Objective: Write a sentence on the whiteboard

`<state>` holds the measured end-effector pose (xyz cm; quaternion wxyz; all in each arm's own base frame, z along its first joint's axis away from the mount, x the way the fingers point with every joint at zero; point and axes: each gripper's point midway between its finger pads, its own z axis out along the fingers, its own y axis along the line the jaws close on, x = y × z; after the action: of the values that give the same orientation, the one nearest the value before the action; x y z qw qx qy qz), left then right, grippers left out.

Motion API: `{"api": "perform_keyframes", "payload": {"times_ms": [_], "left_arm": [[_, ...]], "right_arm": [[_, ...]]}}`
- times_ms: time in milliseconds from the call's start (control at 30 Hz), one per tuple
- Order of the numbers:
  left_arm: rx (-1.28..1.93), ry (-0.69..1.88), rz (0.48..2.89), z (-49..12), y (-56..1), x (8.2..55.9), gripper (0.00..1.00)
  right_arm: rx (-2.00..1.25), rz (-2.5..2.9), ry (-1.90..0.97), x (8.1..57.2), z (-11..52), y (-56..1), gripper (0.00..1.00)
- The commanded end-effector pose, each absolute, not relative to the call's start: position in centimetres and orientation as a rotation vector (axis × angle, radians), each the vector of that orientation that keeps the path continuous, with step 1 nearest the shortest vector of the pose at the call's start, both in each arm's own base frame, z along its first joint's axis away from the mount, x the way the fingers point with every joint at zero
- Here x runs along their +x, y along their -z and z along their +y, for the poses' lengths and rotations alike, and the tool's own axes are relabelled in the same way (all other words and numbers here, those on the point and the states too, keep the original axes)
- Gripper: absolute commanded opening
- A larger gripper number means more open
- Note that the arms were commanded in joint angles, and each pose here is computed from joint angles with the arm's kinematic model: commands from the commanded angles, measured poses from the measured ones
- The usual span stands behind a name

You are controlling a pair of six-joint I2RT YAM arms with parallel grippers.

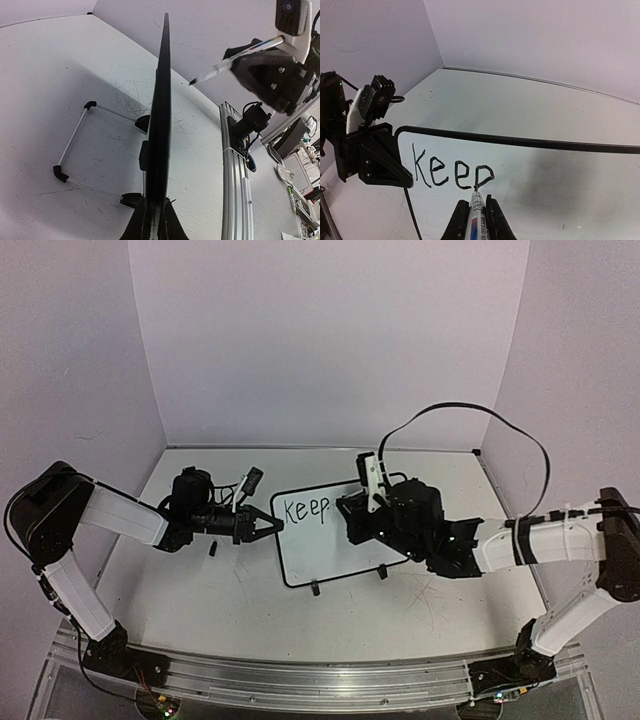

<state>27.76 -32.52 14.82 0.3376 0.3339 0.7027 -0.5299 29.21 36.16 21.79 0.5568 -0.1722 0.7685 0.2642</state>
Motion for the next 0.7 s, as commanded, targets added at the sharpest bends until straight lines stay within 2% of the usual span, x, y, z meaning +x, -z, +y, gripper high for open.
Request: {"api": "perform_keyframes", "payload": {"times_ms": [0, 433, 667], "left_arm": [[0.891, 1.358, 1.788, -32.3, -15.8, 27.6, 0.00], [0.880, 1.258, 1.817, -31.7, -15.4, 28.3, 0.00], [0.867, 1.239, 1.830, -31.7, -15.5, 28.6, 0.00]], "right_arm": [[-0.336, 1.670, -0.681, 28.1, 33.4, -27.8, 0.00], [-0.510, 1.638, -0.457, 28.5, 32.7, -28.4, 0.00], [-0.579, 1.658, -0.407, 28.8, 33.5, -26.9, 0.00]]}}
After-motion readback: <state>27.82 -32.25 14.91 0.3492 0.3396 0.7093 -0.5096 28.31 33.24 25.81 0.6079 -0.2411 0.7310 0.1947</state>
